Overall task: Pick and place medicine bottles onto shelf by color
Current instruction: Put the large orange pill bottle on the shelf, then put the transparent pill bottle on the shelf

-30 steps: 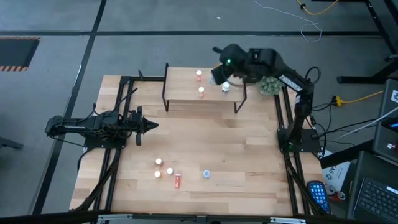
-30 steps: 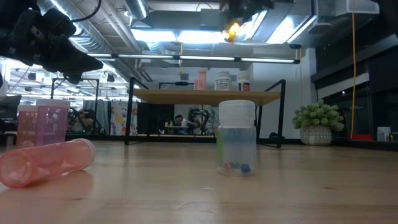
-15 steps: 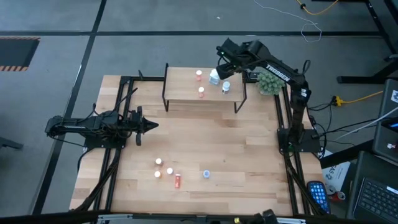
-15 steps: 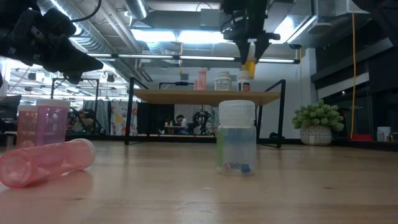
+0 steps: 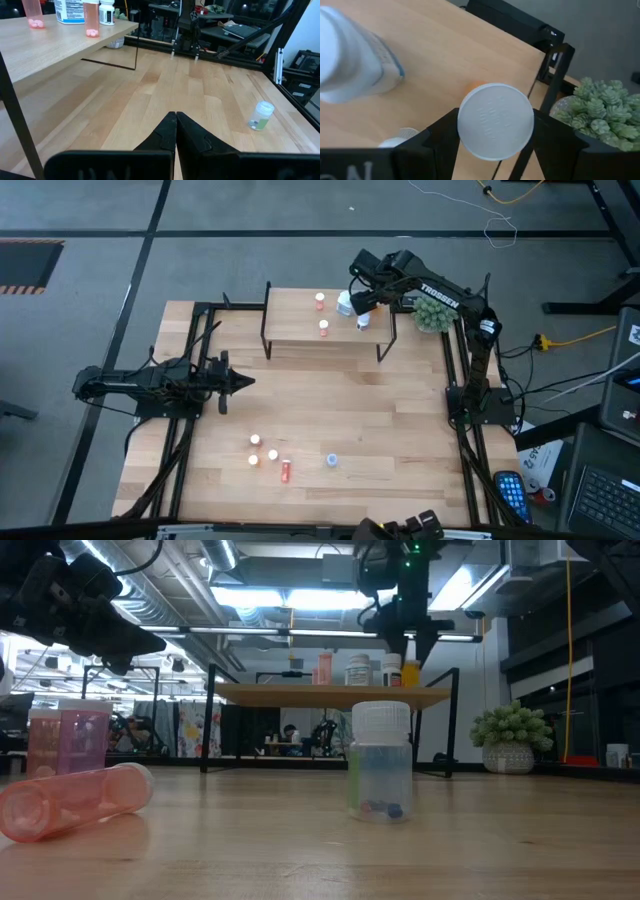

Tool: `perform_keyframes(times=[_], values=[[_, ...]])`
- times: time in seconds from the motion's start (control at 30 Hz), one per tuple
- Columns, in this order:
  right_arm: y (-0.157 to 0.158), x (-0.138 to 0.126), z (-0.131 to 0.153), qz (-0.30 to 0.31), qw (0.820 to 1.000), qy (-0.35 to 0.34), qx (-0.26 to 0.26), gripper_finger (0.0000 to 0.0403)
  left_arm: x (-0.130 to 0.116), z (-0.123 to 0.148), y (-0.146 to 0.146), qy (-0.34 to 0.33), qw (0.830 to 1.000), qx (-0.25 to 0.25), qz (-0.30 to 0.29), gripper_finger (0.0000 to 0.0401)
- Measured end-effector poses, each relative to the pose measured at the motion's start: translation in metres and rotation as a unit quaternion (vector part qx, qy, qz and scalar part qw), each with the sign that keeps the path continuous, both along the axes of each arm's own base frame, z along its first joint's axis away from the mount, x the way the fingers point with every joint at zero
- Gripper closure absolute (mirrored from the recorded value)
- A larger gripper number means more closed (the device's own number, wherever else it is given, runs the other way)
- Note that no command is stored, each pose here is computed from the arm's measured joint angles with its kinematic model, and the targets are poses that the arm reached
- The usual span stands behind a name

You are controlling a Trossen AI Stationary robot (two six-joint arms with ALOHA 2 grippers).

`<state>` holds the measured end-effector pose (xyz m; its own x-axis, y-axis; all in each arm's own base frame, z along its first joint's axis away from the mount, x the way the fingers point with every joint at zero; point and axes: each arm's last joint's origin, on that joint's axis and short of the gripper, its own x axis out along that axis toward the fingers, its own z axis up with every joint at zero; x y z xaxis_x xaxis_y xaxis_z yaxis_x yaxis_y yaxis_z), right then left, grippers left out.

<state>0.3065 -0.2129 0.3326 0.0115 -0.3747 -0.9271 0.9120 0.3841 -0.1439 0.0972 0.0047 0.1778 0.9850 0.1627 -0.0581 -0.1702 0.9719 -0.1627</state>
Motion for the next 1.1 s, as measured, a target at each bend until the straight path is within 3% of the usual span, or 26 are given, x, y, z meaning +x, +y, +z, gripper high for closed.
perform_keyframes(times=[0.63, 0.97, 1.1], values=[[-0.001, 0.002, 0.0, 0.029, 1.0, 0.004, -0.006, 0.0166, 0.0, 0.0, 0.0, 0.0, 1.0, 0.0, 0.0, 0.0401], [-0.002, 0.003, 0.001, 0.019, 1.0, -0.006, -0.011, 0.0098, 0.0, 0.0, 0.0, 0.0, 1.0, 0.0, 0.0, 0.0401], [-0.006, 0.0, 0.01, 0.025, 0.999, -0.016, -0.021, 0.0089, 0.0, 0.0, 0.0, 0.0, 1.0, 0.0, 0.0, 0.0401]])
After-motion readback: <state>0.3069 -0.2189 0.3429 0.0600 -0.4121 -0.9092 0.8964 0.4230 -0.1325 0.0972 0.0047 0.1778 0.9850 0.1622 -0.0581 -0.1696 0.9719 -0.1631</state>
